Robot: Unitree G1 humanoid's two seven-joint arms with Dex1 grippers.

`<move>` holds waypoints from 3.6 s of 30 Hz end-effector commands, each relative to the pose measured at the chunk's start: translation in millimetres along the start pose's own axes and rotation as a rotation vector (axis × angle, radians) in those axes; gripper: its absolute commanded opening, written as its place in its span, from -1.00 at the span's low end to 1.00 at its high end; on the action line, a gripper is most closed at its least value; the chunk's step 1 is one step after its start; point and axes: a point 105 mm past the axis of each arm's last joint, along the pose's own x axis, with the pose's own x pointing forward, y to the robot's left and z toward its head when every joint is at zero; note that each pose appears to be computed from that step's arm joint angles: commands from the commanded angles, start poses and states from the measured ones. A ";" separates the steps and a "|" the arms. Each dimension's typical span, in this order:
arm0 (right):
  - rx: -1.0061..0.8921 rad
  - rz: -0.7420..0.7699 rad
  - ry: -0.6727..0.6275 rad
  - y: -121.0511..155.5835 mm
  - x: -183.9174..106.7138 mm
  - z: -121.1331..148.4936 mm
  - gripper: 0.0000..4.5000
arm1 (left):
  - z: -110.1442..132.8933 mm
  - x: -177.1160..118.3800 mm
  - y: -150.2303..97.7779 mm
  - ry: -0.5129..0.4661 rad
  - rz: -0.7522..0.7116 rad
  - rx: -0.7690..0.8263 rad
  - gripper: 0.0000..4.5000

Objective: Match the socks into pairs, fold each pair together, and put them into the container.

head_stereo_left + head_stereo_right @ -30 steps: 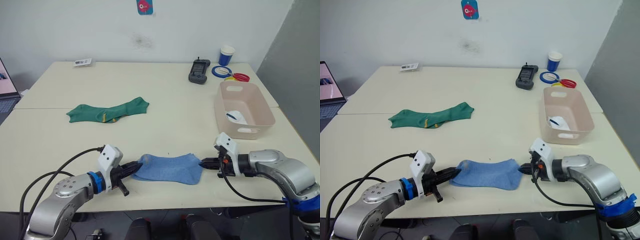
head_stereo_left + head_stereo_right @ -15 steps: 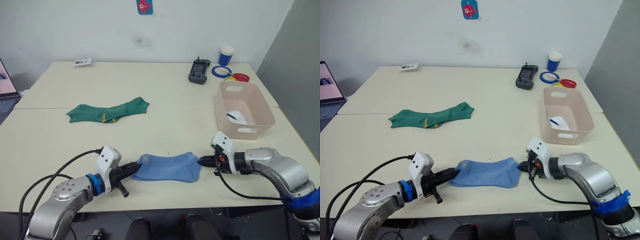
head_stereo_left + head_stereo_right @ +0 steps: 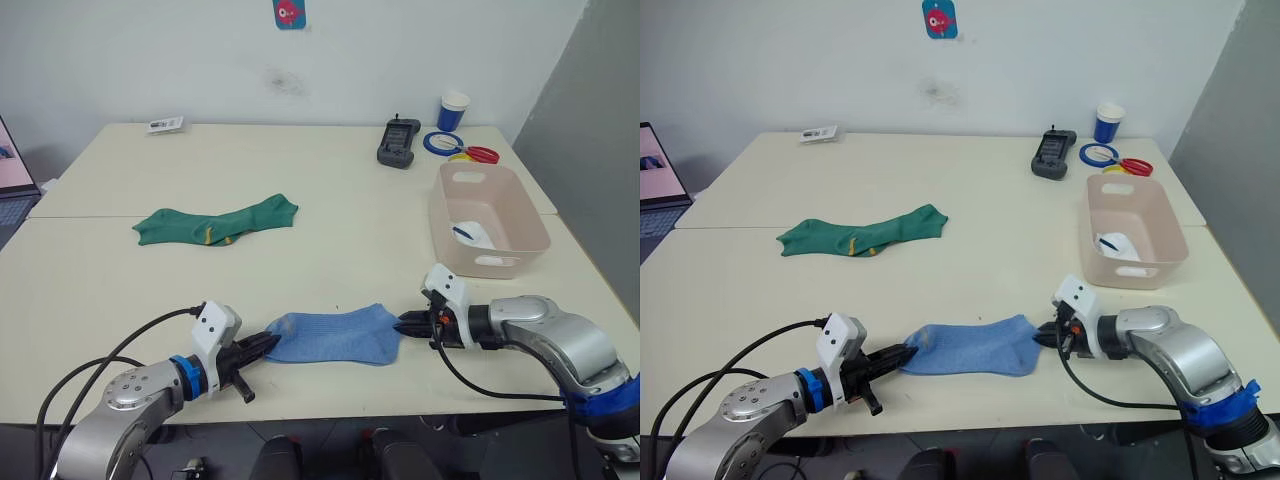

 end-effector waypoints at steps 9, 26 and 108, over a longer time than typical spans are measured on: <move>-0.219 0.050 -0.200 -1.3 -27.1 48.4 0.08 | 43.9 -42.0 29.2 -0.015 -0.043 0.038 0.00; -0.402 0.217 -0.137 33.6 69.0 20.5 -1.00 | 0.4 15.2 11.5 0.202 -0.280 0.452 -1.00; 0.585 0.158 -0.014 16.3 7.6 4.2 0.14 | -26.9 23.7 6.6 0.237 -0.242 0.251 -1.00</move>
